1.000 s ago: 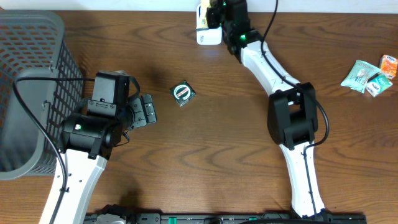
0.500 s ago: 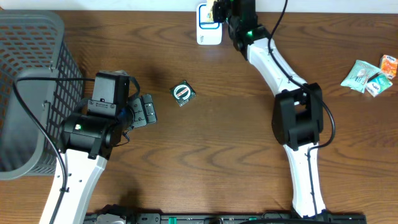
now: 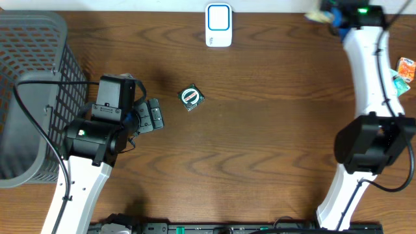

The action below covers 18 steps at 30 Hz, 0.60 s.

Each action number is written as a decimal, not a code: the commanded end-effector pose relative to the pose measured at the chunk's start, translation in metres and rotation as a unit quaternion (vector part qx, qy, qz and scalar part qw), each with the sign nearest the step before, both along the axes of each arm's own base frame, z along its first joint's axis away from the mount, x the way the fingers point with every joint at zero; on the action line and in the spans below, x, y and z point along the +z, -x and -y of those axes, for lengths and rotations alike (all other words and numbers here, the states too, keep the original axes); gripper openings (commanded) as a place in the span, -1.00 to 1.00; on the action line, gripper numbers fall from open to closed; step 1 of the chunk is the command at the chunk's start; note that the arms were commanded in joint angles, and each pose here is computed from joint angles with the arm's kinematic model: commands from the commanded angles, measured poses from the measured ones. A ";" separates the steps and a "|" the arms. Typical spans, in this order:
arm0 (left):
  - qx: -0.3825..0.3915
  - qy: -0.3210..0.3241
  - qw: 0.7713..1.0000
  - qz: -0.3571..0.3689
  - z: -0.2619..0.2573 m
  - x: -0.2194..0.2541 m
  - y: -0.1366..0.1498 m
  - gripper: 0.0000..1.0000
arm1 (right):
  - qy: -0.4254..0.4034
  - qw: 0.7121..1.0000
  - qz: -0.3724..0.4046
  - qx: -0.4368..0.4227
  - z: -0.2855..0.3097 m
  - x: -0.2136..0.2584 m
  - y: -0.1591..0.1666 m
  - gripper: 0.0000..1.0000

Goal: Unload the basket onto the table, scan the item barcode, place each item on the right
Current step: 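Swing the snack bag to the top-right corner and release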

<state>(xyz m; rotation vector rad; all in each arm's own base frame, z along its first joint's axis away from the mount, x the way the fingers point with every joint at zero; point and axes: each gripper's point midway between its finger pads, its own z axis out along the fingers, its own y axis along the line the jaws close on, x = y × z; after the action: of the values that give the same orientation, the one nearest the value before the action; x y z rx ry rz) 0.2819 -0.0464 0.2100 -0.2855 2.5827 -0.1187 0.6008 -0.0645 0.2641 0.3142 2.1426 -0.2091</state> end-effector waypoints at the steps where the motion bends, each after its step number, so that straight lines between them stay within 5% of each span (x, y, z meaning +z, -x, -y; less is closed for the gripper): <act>1: 0.004 0.004 1.000 0.003 0.000 0.003 -0.002 0.95 | 0.045 0.994 -0.077 -0.070 0.071 -0.028 0.029 -0.98; 6: 0.004 0.004 1.000 0.003 0.000 0.003 -0.002 0.95 | 0.029 0.983 -0.142 -0.115 0.126 -0.062 0.059 -0.96; 9: 0.004 0.004 1.000 0.003 0.000 0.003 -0.002 0.95 | 0.009 0.977 -0.169 -0.126 0.146 -0.079 0.072 -0.73; 10: 0.004 0.004 1.000 0.003 0.000 0.003 -0.002 0.96 | 0.002 0.976 -0.176 -0.127 0.151 -0.084 0.076 -0.26; 11: 0.004 0.004 1.000 0.003 0.000 0.003 -0.002 0.96 | -0.005 0.975 -0.181 -0.126 0.153 -0.088 0.078 0.61; 12: 0.004 0.004 1.000 0.003 0.000 0.003 -0.002 0.96 | -0.015 0.975 -0.186 -0.123 0.155 -0.094 0.080 0.98; 18: 0.004 0.004 1.000 0.003 0.000 0.003 -0.002 0.96 | -0.091 0.975 -0.194 -0.060 0.129 -0.114 0.073 0.98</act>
<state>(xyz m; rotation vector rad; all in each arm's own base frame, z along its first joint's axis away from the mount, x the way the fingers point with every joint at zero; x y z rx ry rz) 0.2820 -0.0463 0.2100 -0.2856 2.5826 -0.1182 0.5155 -0.2215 0.1630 0.6177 2.5018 -0.3532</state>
